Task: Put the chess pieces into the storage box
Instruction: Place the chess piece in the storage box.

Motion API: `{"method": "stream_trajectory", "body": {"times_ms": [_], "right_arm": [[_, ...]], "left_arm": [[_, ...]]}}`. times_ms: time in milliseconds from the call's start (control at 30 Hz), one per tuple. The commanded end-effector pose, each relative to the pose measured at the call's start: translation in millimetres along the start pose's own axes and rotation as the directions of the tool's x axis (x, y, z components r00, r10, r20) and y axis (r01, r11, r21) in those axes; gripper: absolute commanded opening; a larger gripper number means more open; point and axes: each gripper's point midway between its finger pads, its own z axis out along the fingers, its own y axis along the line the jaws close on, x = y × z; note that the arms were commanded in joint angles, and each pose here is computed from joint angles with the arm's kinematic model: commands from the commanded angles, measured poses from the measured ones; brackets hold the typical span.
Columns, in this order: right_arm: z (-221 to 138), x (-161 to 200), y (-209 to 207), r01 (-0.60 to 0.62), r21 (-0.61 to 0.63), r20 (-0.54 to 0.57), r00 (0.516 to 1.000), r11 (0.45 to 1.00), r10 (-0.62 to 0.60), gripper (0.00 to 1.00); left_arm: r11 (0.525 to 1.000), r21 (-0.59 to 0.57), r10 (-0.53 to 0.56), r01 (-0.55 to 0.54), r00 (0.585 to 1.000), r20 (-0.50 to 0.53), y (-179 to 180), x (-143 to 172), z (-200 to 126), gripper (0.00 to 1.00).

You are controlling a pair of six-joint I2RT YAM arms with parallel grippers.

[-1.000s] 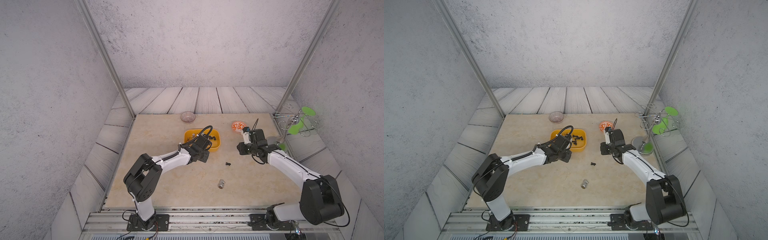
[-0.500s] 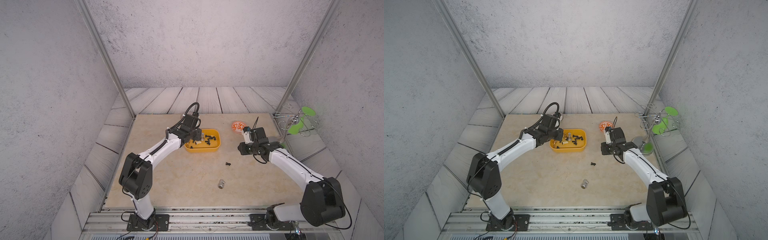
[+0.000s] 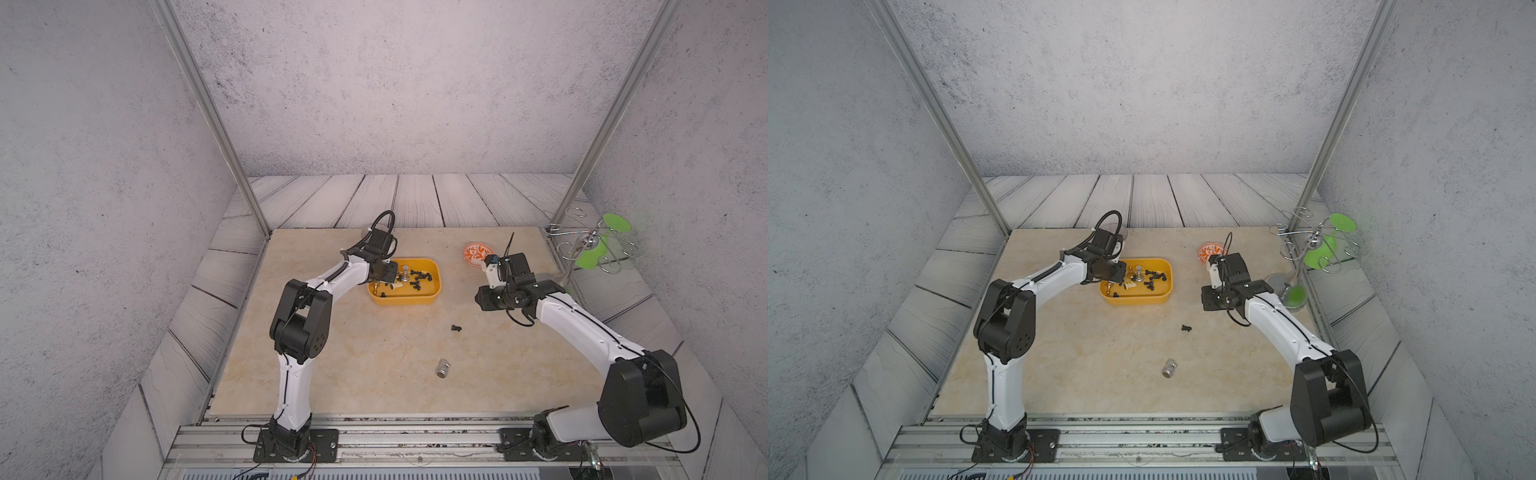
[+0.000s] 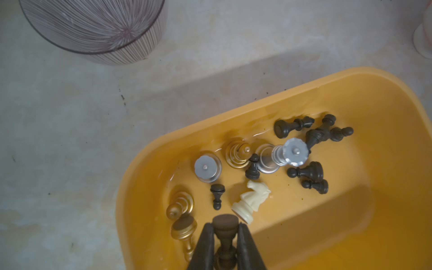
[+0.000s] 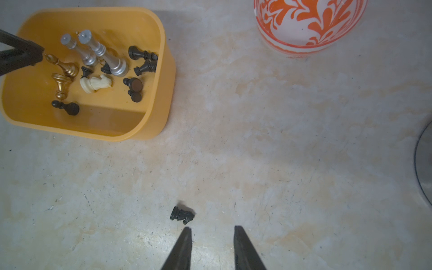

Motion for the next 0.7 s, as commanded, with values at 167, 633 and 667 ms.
{"method": "stream_trajectory", "body": {"times_ms": [167, 633, 667], "right_arm": [[1, 0, 1, -0.012, -0.007, -0.027, 1.000, 1.000, 0.011, 0.32], [-2, 0, 4, 0.001, -0.020, -0.043, 0.999, 1.000, -0.002, 0.35], [-2, 0, 4, -0.001, -0.020, -0.045, 0.999, 1.000, 0.000, 0.35]], "left_arm": [[1.000, -0.030, 0.010, -0.010, 1.000, -0.007, 15, -4, 11, 0.12], [0.999, -0.043, -0.015, 0.017, 0.999, 0.049, 25, -25, 2, 0.30], [0.999, -0.042, -0.011, 0.013, 0.999, 0.051, 25, -25, 2, 0.31]]}}
